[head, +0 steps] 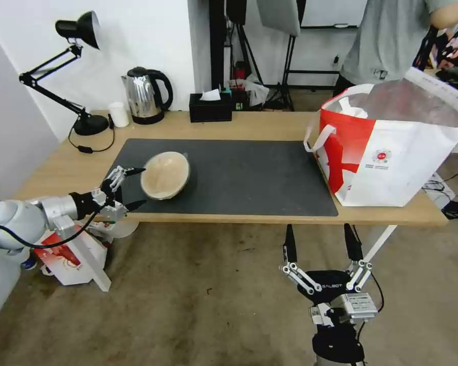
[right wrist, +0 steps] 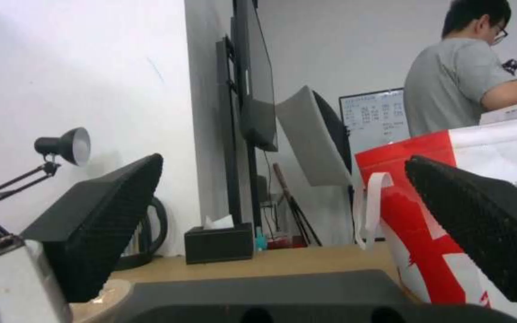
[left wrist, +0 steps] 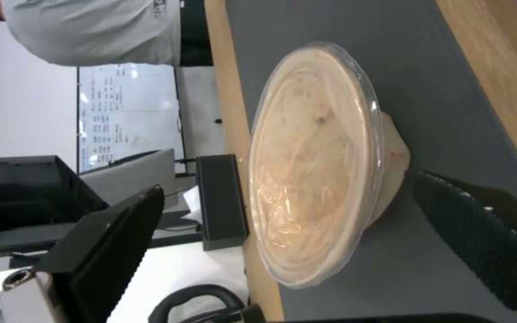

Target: Pick up the trash from the table and place it into the takeout bag.

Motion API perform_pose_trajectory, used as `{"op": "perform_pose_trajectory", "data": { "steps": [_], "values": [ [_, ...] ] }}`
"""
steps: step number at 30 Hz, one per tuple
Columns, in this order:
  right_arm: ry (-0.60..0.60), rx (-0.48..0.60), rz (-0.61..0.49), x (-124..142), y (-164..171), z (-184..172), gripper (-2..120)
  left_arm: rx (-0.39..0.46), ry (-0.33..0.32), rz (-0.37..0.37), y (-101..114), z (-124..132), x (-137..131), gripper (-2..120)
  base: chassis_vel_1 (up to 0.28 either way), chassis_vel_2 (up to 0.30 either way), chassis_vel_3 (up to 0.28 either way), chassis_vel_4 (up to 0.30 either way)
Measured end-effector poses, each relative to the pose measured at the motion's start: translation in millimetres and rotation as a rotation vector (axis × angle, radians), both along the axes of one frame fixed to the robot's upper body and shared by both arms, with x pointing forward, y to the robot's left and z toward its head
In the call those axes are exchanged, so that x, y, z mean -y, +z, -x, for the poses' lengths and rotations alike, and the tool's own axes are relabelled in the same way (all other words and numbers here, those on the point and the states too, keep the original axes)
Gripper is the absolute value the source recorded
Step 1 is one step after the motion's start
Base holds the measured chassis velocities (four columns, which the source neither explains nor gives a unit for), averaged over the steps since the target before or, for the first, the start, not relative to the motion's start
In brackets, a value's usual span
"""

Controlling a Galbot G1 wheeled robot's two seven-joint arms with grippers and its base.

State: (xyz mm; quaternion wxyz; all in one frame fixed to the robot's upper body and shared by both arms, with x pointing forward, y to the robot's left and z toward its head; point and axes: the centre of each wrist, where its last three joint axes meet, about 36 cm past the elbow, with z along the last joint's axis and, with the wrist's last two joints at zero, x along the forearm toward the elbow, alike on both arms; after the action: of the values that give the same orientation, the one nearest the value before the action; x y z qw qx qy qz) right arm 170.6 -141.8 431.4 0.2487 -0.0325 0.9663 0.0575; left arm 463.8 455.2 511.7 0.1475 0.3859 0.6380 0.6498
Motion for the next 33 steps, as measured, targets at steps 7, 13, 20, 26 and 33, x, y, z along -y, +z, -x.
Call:
{"op": "perform_pose_trajectory", "data": {
  "steps": [7, 13, 20, 26, 33],
  "values": [
    [0.000, 0.000, 0.000, 0, 0, 0, 100, -0.016, -0.005, -0.013, -1, -4, 1, 100, 0.000, 0.000, 0.000, 0.000],
    [0.000, 0.000, 0.000, 0, 0, 0, 100, -0.030, -0.007, -0.020, -5, -10, 1, 100, 0.000, 0.000, 0.000, 0.000],
    [0.000, 0.000, 0.000, 0, 0, 0, 100, -0.034, 0.003, -0.026, -8, -20, 0, 100, 0.000, 0.000, 0.000, 0.000],
    [0.000, 0.000, 0.000, 0, 0, 0, 100, -0.047, 0.028, -0.028, -15, -24, -6, 100, 0.000, 0.000, 0.000, 0.000],
    [0.000, 0.000, 0.000, 0, 0, 0, 100, -0.040, 0.044, -0.034, -12, -26, -12, 100, 0.000, 0.000, 0.000, 0.000]
  ]
}}
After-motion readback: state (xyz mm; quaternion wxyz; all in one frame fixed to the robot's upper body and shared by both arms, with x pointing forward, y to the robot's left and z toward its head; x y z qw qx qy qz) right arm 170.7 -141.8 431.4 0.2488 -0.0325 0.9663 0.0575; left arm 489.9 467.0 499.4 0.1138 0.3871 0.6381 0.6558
